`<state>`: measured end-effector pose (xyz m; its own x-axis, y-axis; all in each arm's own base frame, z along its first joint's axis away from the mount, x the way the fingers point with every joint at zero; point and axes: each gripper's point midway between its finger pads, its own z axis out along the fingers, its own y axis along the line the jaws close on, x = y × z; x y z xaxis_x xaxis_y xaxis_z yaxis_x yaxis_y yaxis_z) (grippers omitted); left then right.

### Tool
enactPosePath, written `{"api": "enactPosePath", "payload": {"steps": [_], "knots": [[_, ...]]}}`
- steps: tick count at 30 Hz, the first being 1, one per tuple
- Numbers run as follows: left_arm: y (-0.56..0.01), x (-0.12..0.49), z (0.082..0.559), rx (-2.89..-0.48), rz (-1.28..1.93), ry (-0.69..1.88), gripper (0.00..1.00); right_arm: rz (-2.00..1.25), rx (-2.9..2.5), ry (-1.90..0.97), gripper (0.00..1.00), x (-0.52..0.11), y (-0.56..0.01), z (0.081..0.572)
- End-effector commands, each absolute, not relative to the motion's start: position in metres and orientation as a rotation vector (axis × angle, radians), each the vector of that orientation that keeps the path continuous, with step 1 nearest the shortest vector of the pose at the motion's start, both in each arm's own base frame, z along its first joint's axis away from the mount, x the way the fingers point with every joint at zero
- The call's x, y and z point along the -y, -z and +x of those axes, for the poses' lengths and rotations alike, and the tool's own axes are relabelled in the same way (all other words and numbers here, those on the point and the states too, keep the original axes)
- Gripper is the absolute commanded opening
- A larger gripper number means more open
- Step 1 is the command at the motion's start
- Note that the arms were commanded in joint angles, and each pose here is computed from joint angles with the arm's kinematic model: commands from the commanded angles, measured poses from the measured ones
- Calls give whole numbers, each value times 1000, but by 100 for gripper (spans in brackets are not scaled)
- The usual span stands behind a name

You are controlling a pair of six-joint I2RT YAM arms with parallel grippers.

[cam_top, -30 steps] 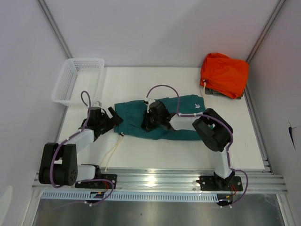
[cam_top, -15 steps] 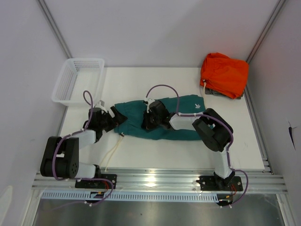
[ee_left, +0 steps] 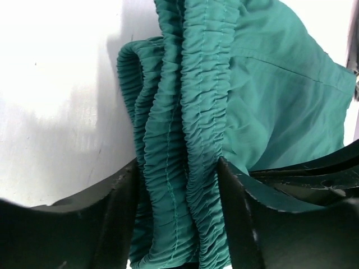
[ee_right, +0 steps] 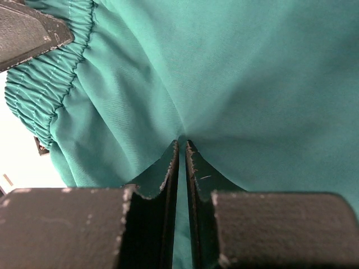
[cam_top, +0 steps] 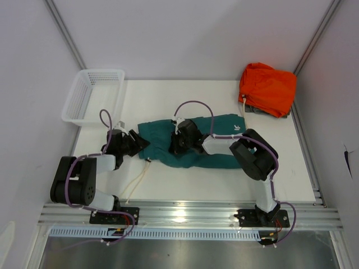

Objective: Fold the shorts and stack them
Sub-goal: Fold the shorts

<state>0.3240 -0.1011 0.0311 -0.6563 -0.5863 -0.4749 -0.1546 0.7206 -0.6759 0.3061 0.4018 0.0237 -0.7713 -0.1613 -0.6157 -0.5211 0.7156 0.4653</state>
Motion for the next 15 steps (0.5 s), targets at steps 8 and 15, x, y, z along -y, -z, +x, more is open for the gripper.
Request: {"api": "enactPosePath", "payload": {"steps": [8,15], "knots": [[-54,90,329,-2224,-548,683,25,-596,-2528,-729,12,-380,11,280],[-76,58,324,-2299,-580,382,16,-656,-2527,-681,11,-390,13,273]]}}
